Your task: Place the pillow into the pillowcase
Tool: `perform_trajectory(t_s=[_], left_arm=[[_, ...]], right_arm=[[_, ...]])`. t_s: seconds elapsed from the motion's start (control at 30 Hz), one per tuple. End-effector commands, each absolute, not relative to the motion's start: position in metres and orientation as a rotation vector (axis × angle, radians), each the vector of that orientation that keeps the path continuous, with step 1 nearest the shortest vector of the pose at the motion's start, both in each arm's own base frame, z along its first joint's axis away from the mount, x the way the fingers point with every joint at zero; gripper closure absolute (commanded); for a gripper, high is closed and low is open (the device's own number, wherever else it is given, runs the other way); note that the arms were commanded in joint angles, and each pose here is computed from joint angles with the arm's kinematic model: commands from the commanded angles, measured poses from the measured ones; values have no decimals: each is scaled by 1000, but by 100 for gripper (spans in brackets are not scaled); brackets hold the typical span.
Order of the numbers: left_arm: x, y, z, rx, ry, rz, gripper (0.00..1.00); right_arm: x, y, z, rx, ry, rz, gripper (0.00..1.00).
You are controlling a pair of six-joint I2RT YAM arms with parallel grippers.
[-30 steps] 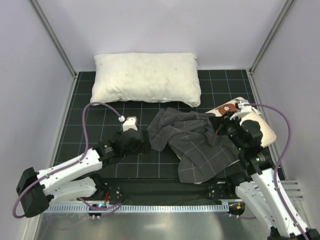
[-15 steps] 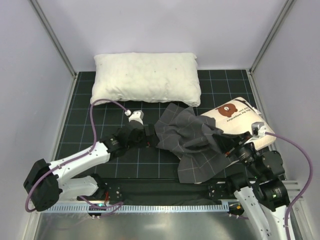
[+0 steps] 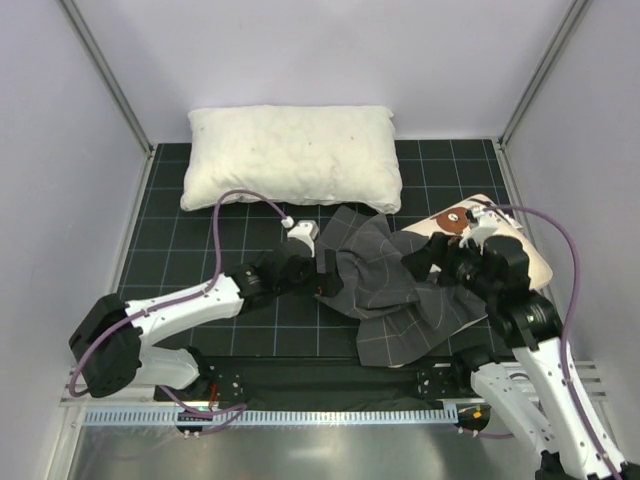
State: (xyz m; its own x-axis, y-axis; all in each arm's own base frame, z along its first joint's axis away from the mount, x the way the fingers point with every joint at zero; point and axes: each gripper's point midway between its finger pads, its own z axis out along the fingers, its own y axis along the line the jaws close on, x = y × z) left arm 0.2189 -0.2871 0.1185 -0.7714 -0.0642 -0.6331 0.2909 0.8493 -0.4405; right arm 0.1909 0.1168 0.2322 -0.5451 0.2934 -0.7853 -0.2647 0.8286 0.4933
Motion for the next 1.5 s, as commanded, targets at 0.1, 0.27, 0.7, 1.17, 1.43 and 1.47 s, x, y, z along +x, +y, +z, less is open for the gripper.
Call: perform_trajectory(t_s=[0.1, 0.27, 0.7, 1.17, 1.43, 1.47], left_arm=[[215, -345, 129, 276, 2271, -809, 0], [198, -354, 101, 293, 2335, -832, 1], [214, -259, 127, 79, 2285, -566, 0], [231, -221, 162, 8, 2205, -613, 0], [201, -293, 148, 208, 2220, -1025, 0], [193, -306, 146, 257, 2214, -1044, 0]], right_arm=[[261, 105, 234, 75, 2089, 490, 5], [295, 136, 191, -14, 2282, 427, 4], [235, 226, 246, -513, 2007, 796, 96], [112, 231, 185, -752, 2199, 999, 52], [144, 216, 227, -594, 2123, 824, 19], [152, 215, 229, -576, 2121, 783, 19]])
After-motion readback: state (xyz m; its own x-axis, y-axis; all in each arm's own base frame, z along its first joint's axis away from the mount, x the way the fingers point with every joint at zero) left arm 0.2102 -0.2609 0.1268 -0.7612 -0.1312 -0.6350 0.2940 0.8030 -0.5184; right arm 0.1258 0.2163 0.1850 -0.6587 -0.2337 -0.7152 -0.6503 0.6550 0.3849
